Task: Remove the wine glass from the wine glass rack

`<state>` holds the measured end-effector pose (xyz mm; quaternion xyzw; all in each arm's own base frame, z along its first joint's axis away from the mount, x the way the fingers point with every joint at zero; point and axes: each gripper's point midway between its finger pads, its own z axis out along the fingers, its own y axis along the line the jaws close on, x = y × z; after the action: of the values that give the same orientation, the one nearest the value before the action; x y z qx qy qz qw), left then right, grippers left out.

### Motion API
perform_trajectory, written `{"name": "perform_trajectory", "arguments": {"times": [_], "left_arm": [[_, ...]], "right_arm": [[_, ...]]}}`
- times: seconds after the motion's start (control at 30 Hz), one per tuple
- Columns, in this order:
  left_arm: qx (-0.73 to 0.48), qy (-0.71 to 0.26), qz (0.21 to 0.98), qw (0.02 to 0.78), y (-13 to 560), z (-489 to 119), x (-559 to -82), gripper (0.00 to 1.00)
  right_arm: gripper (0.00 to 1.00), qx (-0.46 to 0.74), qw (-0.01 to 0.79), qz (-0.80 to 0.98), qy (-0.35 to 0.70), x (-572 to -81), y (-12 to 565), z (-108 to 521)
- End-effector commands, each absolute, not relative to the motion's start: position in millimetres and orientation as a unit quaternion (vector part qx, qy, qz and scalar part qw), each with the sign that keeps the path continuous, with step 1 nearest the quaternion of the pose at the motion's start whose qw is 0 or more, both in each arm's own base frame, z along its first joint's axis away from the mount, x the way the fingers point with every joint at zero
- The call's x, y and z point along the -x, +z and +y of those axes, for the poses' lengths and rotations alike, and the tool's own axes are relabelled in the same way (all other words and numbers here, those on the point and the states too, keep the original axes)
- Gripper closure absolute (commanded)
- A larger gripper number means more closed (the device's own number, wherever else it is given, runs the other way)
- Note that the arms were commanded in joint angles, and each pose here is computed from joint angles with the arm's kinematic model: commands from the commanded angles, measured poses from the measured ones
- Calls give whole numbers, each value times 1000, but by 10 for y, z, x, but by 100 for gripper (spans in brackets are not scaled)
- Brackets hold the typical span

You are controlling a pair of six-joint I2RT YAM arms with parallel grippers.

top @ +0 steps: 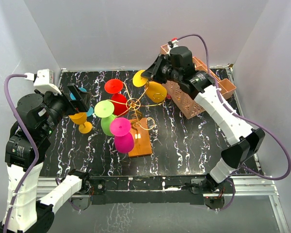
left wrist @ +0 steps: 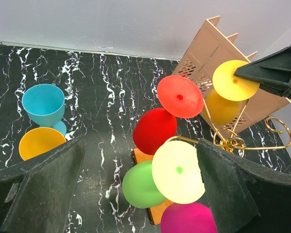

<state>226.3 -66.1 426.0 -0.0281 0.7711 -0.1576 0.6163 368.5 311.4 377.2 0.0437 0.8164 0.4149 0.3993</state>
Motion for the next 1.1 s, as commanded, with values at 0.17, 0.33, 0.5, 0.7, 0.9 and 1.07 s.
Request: {"name": "perform_trajectory", "arguments": {"times": [0.17, 0.33, 0.5, 0.7, 0.9, 1.07], "left_arm": [[25, -163, 761, 628, 4373, -667, -2232, 3], [26, -164, 761, 628, 4363, -672, -2244, 3], [23, -170, 762, 625, 4357, -709, -2281, 3], [21, -178, 761, 623, 4364, -739, -2285, 3], [22, -179, 762, 622, 4354, -740, -2273, 3], [22, -177, 761, 623, 4356, -727, -2251, 3]], "right_arm": [[92, -78, 387, 779, 487, -3610, 4059, 2878], [92, -54, 378, 775, 503, -3467, 4101, 2865], [92, 14, 370, 758, 537, -3248, 4165, 2954], [92, 96, 352, 738, 567, -3037, 4235, 3059], [92, 133, 334, 716, 599, -2957, 4311, 3156], [92, 131, 319, 706, 618, -3019, 4353, 3239]]}}
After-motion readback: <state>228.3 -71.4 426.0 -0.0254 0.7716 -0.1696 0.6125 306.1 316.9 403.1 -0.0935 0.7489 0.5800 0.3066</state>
